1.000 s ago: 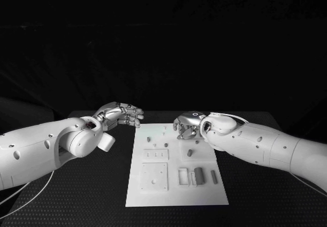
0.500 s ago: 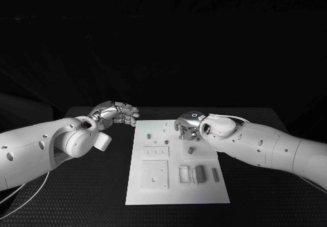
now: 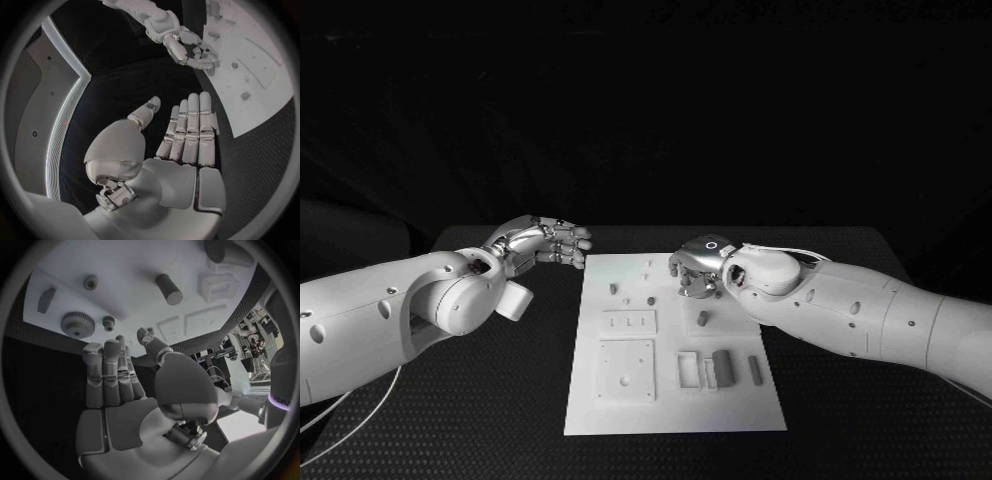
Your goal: Assemble the parts on the task board
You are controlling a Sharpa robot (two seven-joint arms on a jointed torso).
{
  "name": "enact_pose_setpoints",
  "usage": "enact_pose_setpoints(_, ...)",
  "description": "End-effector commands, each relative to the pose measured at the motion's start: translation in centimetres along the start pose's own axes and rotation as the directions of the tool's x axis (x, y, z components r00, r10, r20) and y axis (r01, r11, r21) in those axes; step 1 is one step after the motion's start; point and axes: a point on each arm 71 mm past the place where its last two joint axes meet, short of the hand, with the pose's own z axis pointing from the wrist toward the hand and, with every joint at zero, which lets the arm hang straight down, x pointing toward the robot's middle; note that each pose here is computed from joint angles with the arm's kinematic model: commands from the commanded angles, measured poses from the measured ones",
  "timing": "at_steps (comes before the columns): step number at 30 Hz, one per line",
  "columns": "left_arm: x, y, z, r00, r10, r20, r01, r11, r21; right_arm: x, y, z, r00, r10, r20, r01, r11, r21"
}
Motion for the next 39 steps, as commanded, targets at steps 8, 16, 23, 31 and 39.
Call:
enact_pose_setpoints(8, 0.31, -0.24, 0.20, 1.000, -0.008, -0.005, 0.008, 1.000, 0.014, 0.0, -0.8, 0.2, 0.999, -0.045, 0.000, 0.045, 0.998, 0.054)
enact_pose_setpoints(16, 0.25, -0.20, 0.23, 1.000, -0.008, -0.005, 0.008, 1.000, 0.011, 0.2, -1.4, 0.2, 0.999, -0.041, -0.029, 0.043, 0.997, 0.067)
enact_pose_setpoints(23, 0.25, -0.22, 0.20, 1.000, -0.007, -0.002, 0.007, 1.000, 0.008, 0.3, -1.3, 0.6, 0.999, -0.027, -0.039, 0.030, 0.997, 0.065)
enact_pose_setpoints(31, 0.27, -0.24, 0.22, 1.000, -0.007, -0.004, 0.007, 1.000, 0.009, 0.5, -2.1, 0.4, 0.999, -0.027, -0.042, 0.030, 0.996, 0.090)
enact_pose_setpoints(39, 0.23, -0.25, 0.21, 1.000, -0.007, -0.003, 0.007, 1.000, 0.008, 0.5, -2.0, 0.5, 0.998, -0.026, -0.050, 0.030, 0.996, 0.086)
